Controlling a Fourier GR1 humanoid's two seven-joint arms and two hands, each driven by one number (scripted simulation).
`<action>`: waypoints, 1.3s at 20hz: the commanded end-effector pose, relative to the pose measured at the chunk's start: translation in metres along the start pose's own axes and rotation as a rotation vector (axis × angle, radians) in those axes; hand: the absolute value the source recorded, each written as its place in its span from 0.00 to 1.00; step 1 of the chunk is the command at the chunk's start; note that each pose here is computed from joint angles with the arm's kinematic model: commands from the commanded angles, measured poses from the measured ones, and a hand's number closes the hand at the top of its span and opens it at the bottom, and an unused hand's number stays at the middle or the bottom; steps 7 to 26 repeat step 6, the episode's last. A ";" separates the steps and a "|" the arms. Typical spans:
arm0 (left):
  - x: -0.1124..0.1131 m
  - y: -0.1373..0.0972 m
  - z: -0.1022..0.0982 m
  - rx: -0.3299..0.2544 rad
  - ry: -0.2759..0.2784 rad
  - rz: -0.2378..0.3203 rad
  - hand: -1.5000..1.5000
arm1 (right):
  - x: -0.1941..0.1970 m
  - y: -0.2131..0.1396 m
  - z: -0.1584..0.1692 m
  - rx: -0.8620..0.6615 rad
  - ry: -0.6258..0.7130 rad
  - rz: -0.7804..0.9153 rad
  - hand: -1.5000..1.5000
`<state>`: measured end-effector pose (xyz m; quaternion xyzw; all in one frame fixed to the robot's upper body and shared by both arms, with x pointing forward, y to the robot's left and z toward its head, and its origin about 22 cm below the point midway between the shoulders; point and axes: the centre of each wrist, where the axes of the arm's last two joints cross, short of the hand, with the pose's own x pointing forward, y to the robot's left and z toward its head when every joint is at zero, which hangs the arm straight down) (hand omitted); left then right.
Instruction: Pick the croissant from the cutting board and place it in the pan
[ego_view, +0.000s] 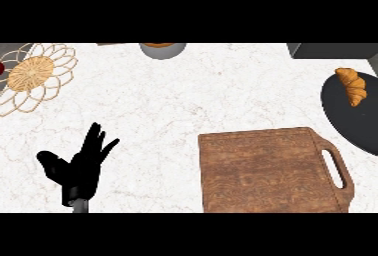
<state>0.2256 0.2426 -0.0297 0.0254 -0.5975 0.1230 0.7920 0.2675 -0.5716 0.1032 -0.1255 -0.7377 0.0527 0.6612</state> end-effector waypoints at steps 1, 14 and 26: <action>-0.003 -0.003 0.001 -0.006 0.054 0.000 0.50 | -0.005 -0.018 0.027 0.125 -0.112 -0.126 0.00; -0.006 -0.005 0.003 -0.007 0.040 0.003 0.50 | -0.020 -0.014 0.038 0.091 -0.110 -0.097 0.00; -0.006 -0.005 0.003 -0.007 0.040 0.003 0.50 | -0.020 -0.014 0.038 0.091 -0.110 -0.097 0.00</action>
